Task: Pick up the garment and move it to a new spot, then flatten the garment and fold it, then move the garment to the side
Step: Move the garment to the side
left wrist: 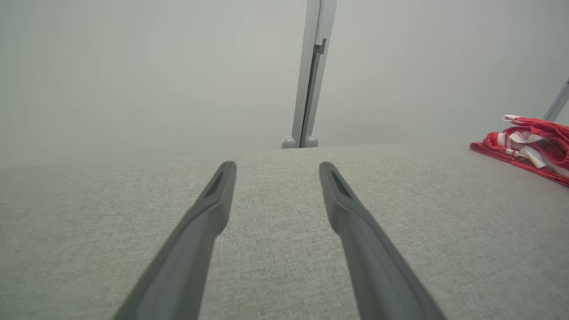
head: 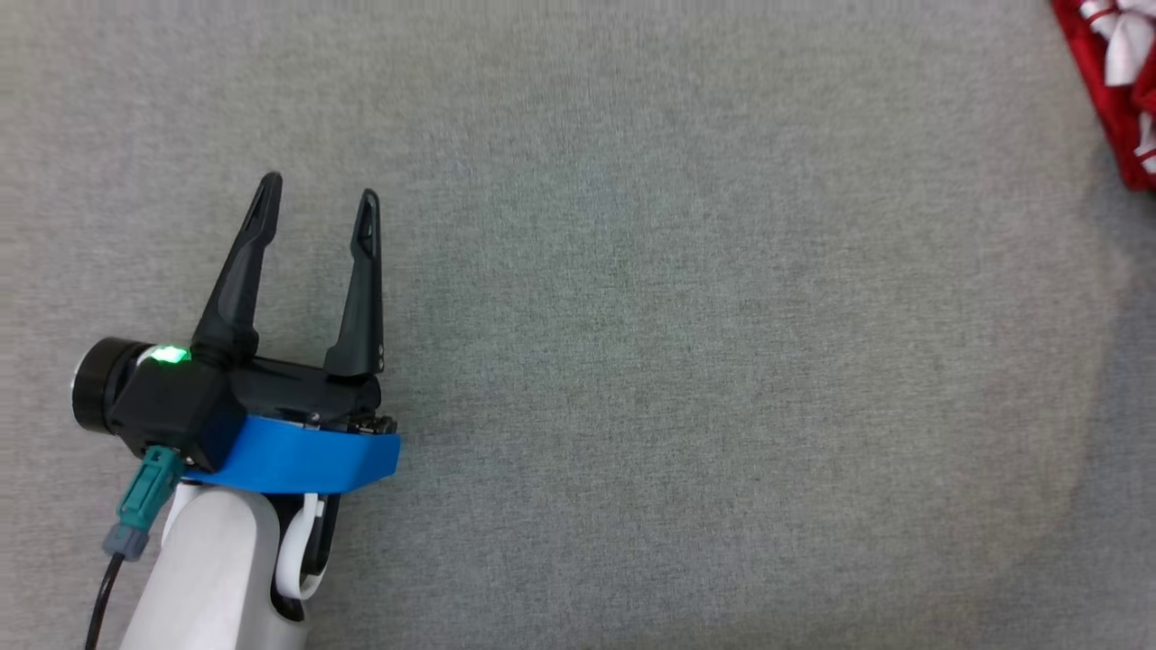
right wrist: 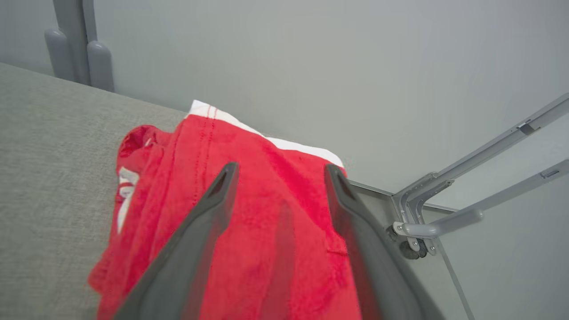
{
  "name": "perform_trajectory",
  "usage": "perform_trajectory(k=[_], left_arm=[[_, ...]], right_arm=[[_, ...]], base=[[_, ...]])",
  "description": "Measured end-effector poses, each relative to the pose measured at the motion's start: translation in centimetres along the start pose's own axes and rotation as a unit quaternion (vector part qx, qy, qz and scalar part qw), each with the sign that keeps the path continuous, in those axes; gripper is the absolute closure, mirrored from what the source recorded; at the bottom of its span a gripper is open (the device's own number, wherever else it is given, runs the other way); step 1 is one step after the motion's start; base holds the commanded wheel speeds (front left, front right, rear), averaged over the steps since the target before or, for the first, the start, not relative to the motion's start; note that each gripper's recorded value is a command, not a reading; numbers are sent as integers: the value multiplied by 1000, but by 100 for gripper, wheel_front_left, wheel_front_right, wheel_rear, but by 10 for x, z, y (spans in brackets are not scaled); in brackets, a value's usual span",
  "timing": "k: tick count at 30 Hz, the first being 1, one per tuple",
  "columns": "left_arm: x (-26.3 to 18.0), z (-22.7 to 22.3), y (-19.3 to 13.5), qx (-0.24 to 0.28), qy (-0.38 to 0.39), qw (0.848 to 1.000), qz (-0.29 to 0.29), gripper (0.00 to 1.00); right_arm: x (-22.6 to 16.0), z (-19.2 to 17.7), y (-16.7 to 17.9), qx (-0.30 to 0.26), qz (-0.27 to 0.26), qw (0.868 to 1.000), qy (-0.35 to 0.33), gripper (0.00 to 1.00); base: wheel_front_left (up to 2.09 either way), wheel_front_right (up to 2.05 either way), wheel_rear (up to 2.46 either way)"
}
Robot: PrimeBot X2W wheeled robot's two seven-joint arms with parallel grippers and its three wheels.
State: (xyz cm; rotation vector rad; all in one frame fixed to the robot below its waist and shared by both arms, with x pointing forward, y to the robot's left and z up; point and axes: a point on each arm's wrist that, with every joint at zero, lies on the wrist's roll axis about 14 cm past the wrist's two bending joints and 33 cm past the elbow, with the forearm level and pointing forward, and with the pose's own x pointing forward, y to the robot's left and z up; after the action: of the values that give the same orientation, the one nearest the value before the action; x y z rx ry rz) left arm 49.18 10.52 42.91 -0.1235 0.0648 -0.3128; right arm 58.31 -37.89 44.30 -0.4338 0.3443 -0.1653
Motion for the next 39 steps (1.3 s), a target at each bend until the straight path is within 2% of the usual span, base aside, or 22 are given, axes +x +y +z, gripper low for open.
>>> perform_trajectory(k=[6,12,15,25,32,39], left_arm=[[-20,16,3,0,-9,1000,21,0],[-47,27,6,-7,-12,999,47,0],[-62,33,8,-12,-16,998,61,0],[-112,46,14,-20,-32,994,105,0],[-146,45,16,-26,-34,991,130,0],[-171,34,22,-28,-22,988,152,0]], right_arm=[[-36,37,49,77,45,992,-91,0],[-89,78,74,165,74,968,-176,0],[-119,82,85,196,87,958,-193,0],[-204,75,122,257,122,939,-194,0],[-242,68,120,270,116,937,-191,0],[-259,64,120,277,116,936,-184,0]], base=[[0,0,0],[0,0,0],[0,0,0],[0,0,0],[0,0,0],[0,0,0]])
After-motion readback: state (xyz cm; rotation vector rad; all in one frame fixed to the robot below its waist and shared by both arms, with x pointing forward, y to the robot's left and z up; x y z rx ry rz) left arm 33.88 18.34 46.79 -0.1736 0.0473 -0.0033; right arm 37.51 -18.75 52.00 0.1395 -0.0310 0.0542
